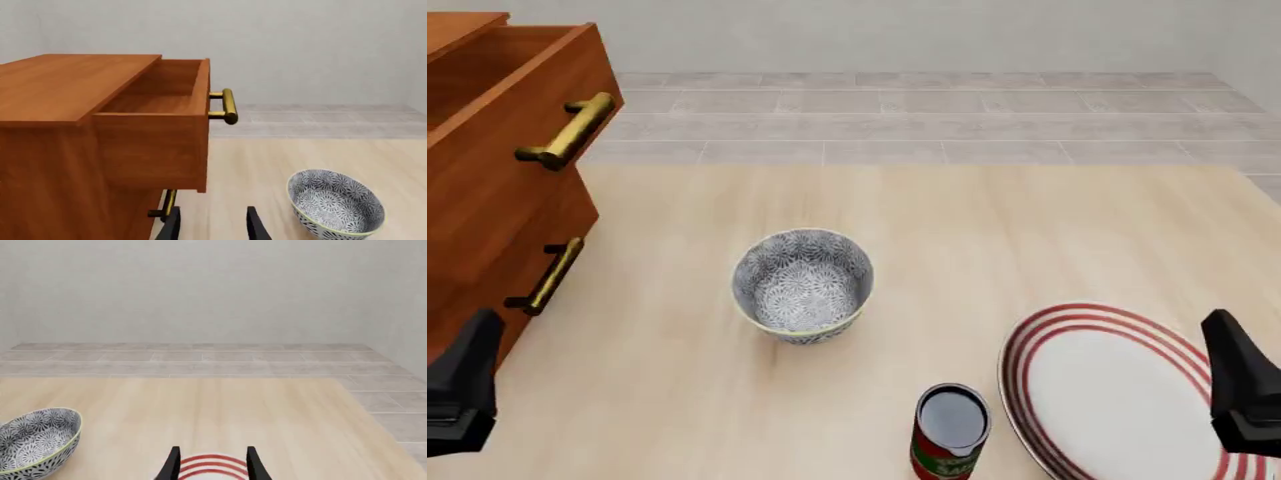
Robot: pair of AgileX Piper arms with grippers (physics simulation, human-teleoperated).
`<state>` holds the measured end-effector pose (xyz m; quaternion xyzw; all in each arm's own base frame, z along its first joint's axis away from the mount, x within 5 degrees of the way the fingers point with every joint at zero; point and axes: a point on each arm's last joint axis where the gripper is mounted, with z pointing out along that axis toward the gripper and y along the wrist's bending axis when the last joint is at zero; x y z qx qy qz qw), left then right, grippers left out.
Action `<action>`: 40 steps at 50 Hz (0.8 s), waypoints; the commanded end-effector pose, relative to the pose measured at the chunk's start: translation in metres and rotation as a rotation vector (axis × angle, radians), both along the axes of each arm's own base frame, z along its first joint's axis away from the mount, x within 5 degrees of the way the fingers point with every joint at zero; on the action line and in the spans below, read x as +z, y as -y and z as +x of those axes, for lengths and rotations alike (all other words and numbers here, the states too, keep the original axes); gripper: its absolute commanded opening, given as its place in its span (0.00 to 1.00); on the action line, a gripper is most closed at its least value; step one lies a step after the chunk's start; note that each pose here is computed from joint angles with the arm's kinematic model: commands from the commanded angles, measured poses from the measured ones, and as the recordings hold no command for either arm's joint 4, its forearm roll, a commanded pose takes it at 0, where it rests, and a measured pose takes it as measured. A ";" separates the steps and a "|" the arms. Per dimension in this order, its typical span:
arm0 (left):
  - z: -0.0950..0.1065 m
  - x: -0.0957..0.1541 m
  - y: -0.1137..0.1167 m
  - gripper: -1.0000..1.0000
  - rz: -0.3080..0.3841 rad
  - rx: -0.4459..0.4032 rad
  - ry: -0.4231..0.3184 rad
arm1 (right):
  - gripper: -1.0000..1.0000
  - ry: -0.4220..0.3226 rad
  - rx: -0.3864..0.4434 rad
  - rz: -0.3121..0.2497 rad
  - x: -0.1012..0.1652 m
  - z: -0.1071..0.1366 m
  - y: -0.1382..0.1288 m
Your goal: Put the ketchup in the top drawer of the cabinet.
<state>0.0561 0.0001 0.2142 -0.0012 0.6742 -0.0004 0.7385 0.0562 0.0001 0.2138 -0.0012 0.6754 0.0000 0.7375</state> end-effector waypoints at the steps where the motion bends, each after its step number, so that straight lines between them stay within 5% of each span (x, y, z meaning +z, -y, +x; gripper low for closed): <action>1: -0.001 0.006 0.000 1.00 -0.020 0.004 0.013 | 1.00 0.011 0.006 -0.005 0.005 -0.001 0.000; 9: -0.002 0.009 0.000 1.00 -0.004 0.000 0.023 | 1.00 0.013 0.002 -0.001 0.004 0.000 0.000; 12: -0.006 0.026 0.000 1.00 -0.092 -0.018 0.015 | 1.00 0.013 -0.004 0.000 0.004 0.000 0.000; 14: -0.014 0.052 0.002 1.00 -0.015 -0.055 0.074 | 1.00 0.010 -0.004 -0.001 0.003 0.000 0.000; 18: -0.025 0.079 0.003 1.00 -0.073 -0.108 0.090 | 1.00 0.008 -0.005 -0.001 0.002 0.000 0.000; 21: -0.035 0.097 0.004 1.00 0.019 -0.169 0.104 | 1.00 0.007 -0.005 -0.002 0.004 0.000 0.000; 23: -0.041 0.105 0.003 1.00 -0.022 -0.187 0.084 | 1.00 0.006 -0.002 -0.006 0.003 0.000 0.000; 25: -0.047 0.113 0.002 1.00 0.053 -0.237 0.080 | 1.00 0.004 0.000 -0.008 0.002 0.000 0.000; 30: -0.039 0.129 0.007 1.00 -0.001 -0.382 0.027 | 1.00 0.007 0.005 -0.012 0.003 0.000 0.000; 33: -0.030 0.126 0.012 1.00 0.050 -0.428 0.014 | 1.00 0.004 0.007 -0.011 0.003 0.000 0.000; 35: -0.023 0.123 0.016 1.00 0.014 -0.454 -0.016 | 1.00 0.005 0.010 -0.011 0.004 0.000 -0.001; 40: -0.007 0.115 0.028 1.00 0.047 -0.526 -0.039 | 1.00 0.015 0.017 -0.005 0.008 -0.001 -0.001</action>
